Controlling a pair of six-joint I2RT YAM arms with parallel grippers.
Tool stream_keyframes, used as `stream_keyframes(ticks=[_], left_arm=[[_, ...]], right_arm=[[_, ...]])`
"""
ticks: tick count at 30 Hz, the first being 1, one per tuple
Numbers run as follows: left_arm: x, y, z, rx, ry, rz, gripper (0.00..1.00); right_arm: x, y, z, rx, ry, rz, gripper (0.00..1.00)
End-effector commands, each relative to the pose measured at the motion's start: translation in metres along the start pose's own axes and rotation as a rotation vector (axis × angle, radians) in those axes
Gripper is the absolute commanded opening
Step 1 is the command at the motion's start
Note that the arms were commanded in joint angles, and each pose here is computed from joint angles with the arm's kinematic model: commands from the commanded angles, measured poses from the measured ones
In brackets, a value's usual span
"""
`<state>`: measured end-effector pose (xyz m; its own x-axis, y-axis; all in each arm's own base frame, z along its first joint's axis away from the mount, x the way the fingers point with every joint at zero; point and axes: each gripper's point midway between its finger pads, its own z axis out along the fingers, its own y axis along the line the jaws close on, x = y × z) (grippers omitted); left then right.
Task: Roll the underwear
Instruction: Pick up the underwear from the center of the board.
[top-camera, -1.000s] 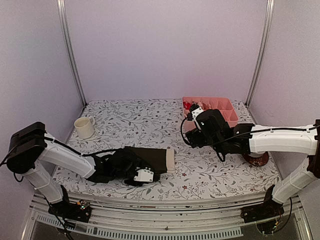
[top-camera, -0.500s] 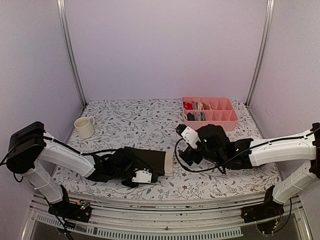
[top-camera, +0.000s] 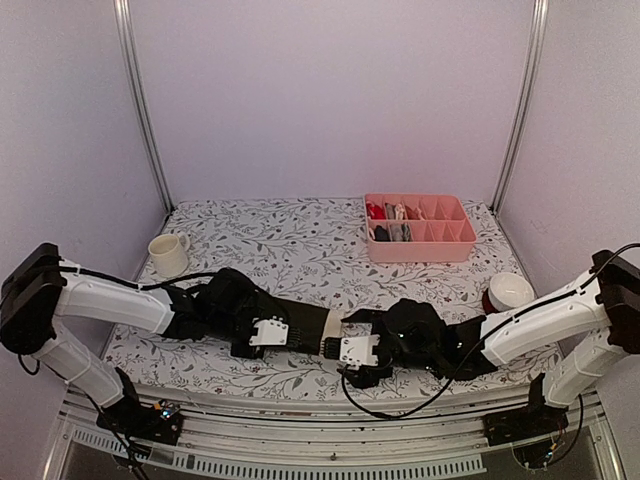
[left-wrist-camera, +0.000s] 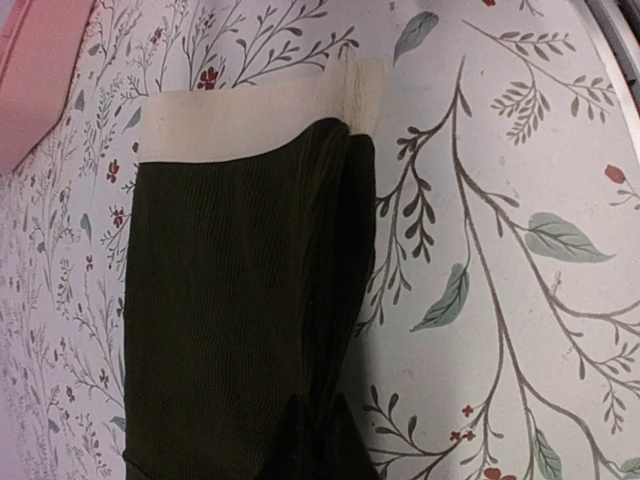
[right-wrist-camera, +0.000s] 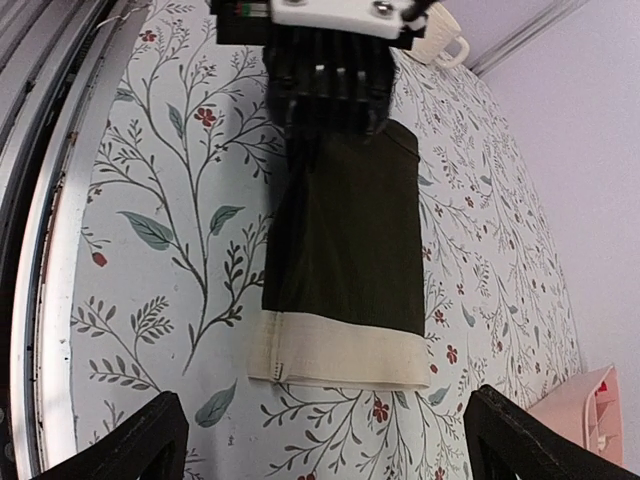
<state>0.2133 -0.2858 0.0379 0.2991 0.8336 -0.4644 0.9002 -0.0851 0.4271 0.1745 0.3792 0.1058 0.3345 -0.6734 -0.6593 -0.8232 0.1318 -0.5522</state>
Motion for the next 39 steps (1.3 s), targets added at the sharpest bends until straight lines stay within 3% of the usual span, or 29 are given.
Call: stream_keyframes(ticks=[1, 20, 24, 27, 34, 39], left_arm=[[-0.014, 0.007, -0.013, 0.028, -0.066, -0.008, 0.0], [-0.019, 0.01, -0.024, 0.067, -0.103, -0.018, 0.0], [-0.014, 0.007, -0.025, 0.082, -0.095, -0.018, 0.0], [-0.011, 0.003, -0.025, 0.095, -0.089, -0.017, 0.0], [-0.005, -0.003, -0.028, 0.111, -0.08, -0.015, 0.0], [-0.006, -0.006, -0.032, 0.119, -0.085, -0.007, 0.0]], right_arm=[[-0.002, 0.022, 0.014, -0.018, -0.006, -0.113, 0.99], [0.039, 0.017, 0.08, 0.221, 0.262, -0.238, 0.99], [0.048, 0.013, 0.076, 0.236, 0.289, -0.239, 0.82], [0.049, 0.015, 0.074, 0.199, 0.279, -0.216, 0.57], [0.034, 0.03, 0.073, 0.077, 0.203, -0.148, 0.43], [0.036, 0.026, 0.075, 0.034, 0.209, -0.063, 0.26]])
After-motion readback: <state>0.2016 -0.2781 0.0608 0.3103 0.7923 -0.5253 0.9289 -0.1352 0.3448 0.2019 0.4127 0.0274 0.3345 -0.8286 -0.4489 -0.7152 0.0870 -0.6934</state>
